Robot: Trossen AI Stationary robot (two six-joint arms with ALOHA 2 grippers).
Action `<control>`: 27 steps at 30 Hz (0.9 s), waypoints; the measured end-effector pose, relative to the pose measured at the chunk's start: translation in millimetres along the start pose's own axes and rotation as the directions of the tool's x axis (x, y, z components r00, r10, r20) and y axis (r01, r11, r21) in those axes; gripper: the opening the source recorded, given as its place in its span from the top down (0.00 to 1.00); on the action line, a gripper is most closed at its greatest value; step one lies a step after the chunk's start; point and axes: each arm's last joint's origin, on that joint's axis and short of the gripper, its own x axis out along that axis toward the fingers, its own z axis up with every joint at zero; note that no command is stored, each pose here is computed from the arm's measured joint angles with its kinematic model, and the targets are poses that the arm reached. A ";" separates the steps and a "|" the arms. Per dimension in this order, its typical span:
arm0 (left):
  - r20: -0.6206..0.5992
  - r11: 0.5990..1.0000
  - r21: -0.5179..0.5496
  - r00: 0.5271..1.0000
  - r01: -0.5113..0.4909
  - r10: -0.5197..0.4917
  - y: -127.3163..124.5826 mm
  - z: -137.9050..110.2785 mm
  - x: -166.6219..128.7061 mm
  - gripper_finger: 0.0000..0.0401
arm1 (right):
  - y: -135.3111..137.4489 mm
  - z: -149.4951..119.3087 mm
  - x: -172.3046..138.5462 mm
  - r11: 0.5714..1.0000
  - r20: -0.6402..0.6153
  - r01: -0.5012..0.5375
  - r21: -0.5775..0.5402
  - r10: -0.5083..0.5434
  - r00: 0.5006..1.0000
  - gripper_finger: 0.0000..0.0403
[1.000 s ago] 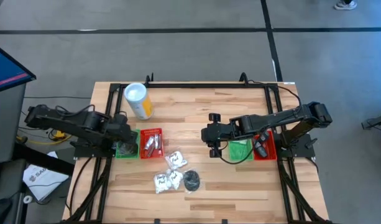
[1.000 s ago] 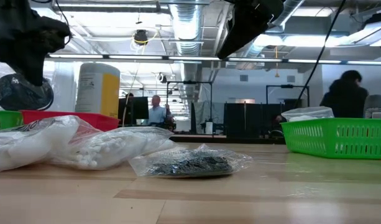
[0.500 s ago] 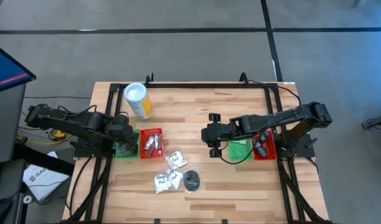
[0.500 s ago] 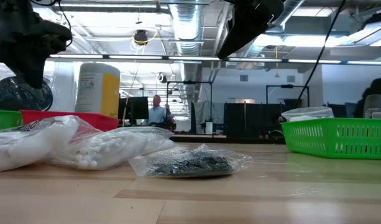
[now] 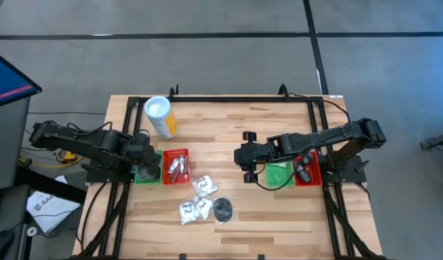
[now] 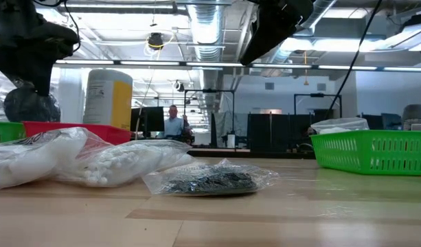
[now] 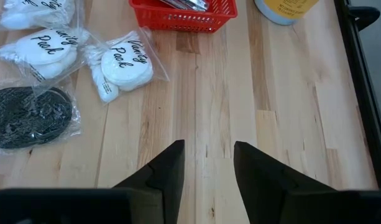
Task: Pick & Place Travel size toiletries
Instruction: Put the black hair brush into the left green bin, then put the white cotton pack into the right green bin
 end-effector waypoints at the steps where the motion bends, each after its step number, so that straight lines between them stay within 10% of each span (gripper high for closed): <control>1: 0.000 1.000 0.003 1.000 -0.001 0.001 0.1 0.0 0.0 0.67 | 0.0 0.0 0.0 1.000 0.000 0.000 0.000 0.000 1.000 0.68; 27: 0.007 0.967 0.226 0.992 0.121 -0.126 -11.9 1.8 -0.9 0.69 | 3.3 -1.3 -0.9 1.000 -0.013 -0.007 0.017 0.008 1.000 0.68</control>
